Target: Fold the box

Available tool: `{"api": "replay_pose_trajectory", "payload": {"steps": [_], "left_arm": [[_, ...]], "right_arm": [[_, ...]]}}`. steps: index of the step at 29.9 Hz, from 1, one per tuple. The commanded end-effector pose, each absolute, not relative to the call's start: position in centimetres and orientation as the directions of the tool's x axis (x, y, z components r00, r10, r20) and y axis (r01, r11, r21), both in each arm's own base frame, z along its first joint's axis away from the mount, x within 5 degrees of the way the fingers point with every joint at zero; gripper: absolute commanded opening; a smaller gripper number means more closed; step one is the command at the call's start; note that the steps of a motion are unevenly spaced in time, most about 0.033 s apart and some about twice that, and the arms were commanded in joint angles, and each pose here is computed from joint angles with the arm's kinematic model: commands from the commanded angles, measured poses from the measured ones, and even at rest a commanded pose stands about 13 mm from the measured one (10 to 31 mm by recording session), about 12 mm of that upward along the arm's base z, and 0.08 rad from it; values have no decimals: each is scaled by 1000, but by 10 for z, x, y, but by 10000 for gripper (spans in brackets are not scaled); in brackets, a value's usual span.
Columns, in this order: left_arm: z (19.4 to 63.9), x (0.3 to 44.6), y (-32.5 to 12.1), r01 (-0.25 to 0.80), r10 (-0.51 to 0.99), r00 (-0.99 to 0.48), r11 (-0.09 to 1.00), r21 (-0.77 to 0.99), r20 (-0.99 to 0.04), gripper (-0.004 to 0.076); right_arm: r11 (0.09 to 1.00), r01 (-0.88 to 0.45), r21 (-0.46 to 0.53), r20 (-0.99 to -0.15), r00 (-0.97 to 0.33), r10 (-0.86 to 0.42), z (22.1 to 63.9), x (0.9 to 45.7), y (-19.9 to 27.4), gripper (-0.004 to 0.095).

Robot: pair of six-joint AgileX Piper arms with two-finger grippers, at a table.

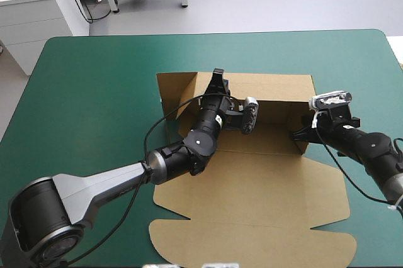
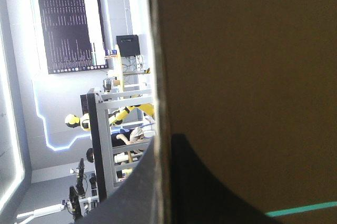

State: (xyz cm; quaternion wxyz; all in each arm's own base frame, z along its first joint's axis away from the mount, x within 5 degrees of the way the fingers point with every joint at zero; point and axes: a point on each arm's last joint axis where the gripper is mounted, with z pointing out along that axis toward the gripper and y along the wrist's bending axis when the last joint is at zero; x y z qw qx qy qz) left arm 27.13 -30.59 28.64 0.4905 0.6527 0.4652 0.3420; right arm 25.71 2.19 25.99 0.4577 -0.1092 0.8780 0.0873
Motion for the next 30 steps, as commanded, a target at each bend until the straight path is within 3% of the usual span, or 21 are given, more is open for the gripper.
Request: {"api": "replay_pose_trajectory", "payload": {"steps": [1,7,10,12,18,23,30], "left_arm": [[309,261,-312,239,905,423,-64,969,-44,-4],[310,261,-312,218,903,429,-79,973,-23,127],[309,261,-314,222,896,443,-81,972,-26,283],[309,260,-314,224,892,450,-82,971,-28,344],[310,254,-318,232,881,470,-70,970,-48,345],[323,235,-325,199,876,479,-52,979,-51,345],[366,200,-317,137,850,517,38,990,-104,335]], "right_arm": [[933,-338,119,-839,-537,-88,275,254,37,5],[935,-328,132,-838,-541,-72,275,254,39,5],[937,-323,136,-837,-544,-66,275,254,39,5],[938,-320,133,-836,-545,-68,277,255,38,5],[948,-299,110,-838,-540,-74,299,265,36,5],[950,-302,79,-783,-609,-128,315,281,35,5],[942,-293,165,-701,-706,-97,333,308,39,5]]}}
